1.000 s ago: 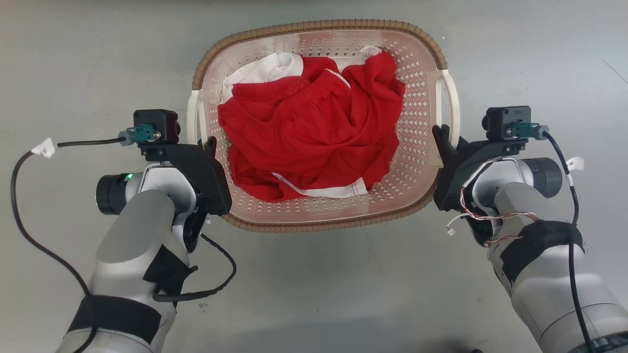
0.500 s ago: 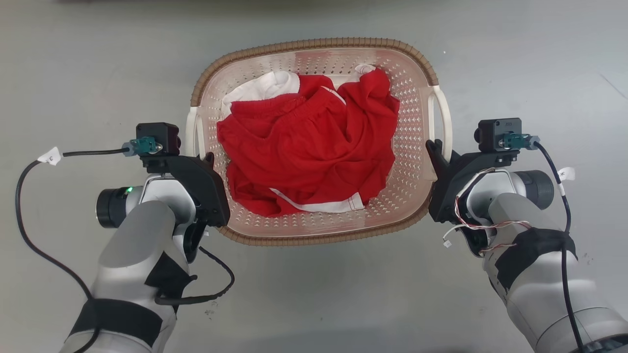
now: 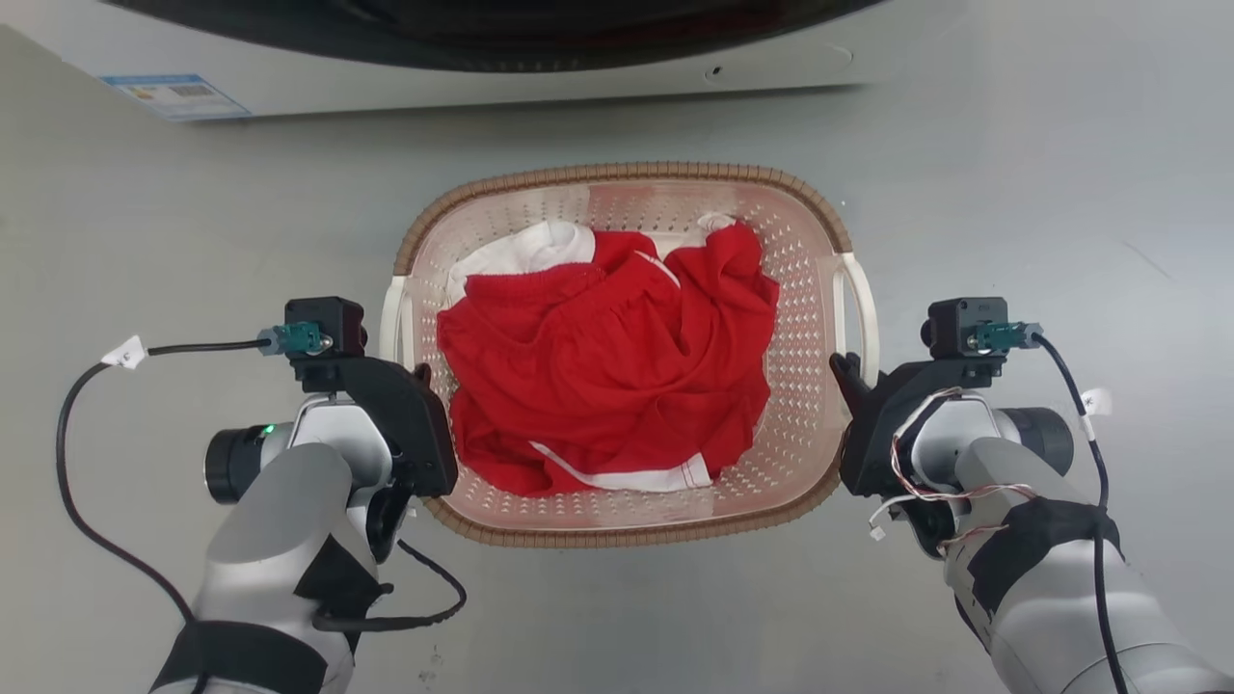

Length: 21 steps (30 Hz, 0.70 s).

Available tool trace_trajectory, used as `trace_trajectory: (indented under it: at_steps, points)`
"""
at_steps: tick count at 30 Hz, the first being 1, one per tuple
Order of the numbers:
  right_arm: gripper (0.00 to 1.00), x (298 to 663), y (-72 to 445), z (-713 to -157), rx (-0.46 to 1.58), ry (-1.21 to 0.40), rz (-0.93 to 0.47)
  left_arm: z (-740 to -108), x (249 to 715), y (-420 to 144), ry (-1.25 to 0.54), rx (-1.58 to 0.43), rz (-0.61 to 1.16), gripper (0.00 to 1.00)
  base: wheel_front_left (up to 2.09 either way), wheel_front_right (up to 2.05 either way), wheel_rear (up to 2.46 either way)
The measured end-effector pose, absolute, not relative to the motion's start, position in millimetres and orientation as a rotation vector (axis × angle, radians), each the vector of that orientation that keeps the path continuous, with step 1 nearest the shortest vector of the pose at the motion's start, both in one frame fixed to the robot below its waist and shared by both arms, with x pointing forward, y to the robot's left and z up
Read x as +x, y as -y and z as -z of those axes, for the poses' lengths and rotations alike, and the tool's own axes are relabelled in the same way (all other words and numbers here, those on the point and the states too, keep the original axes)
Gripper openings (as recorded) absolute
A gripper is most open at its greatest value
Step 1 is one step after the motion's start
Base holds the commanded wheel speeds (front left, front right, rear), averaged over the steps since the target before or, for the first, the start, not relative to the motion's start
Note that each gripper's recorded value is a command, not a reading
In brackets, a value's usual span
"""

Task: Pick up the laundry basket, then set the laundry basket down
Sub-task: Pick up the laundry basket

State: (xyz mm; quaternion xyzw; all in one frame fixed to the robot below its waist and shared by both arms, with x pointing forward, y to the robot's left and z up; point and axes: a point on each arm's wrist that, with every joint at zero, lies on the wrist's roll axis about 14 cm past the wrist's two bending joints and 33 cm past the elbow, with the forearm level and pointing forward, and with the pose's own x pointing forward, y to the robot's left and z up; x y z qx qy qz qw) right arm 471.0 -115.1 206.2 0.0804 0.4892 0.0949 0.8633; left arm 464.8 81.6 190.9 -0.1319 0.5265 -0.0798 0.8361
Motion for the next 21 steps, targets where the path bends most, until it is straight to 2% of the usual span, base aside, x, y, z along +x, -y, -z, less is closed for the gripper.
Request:
trace_trajectory:
  at_steps: [21]
  points:
    - [0.0,429,114,-275,0.197,-1.062,-0.202,-265,429,-83,-1.108,-0.297,0.182,0.0,0.0,0.0,0.0]
